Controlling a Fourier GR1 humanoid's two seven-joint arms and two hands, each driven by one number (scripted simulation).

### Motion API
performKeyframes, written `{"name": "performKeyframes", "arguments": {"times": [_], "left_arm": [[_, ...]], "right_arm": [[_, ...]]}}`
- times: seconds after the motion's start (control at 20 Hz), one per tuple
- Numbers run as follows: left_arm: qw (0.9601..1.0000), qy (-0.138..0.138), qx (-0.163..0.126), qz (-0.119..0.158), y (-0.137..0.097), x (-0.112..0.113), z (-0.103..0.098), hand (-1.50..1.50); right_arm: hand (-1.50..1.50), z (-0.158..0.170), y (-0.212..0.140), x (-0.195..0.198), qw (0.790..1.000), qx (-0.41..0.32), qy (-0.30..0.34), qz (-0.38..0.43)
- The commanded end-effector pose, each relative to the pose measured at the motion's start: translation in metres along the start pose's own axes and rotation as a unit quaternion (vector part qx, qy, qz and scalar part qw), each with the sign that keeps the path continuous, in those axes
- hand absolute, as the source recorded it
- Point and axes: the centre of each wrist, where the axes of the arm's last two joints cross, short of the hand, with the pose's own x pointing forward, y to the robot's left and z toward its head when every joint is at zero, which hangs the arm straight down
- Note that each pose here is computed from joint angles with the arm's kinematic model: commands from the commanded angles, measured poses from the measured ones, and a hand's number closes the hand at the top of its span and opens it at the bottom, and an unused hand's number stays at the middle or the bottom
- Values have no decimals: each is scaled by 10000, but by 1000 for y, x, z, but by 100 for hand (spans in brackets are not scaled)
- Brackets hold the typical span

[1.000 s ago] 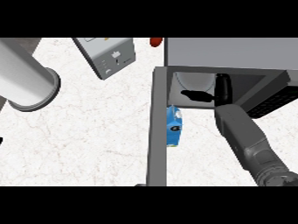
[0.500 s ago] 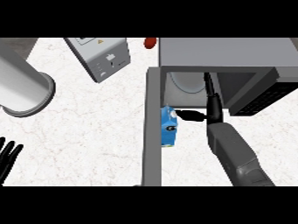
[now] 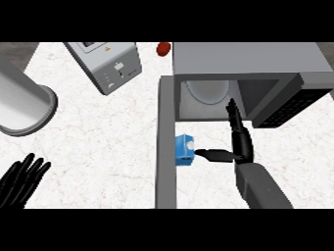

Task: Pick up the milk, place it into the microwave and close the microwave

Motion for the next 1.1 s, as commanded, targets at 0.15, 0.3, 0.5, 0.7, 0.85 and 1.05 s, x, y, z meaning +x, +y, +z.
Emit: {"name": "performKeyframes", "arguments": {"times": [0.15, 0.3, 0.5, 0.7, 0.85, 1.05], "left_arm": [[9982, 144, -561, -144, -12, -10, -36, 150], [9967, 203, -711, -350, -35, -12, -49, 150], [9934, 210, -993, -529, -31, -19, -78, 150], [9905, 398, -1090, -742, -56, -28, -92, 150], [9874, 294, -1240, -935, -78, -27, -135, 150], [9806, 255, -1663, -1006, -106, -46, -158, 150]], "right_arm": [[-150, 43, -6, 15, 9988, -156, -146, -438], [-150, 65, -19, 26, 9967, -234, -278, -729], [150, 80, -54, 54, 9968, -309, -348, -654], [-150, 119, -68, 84, 9962, -460, -229, -697], [-150, 115, -90, 94, 9945, -700, -327, -709], [-150, 119, -119, 104, 9938, -823, -566, -492]]}}
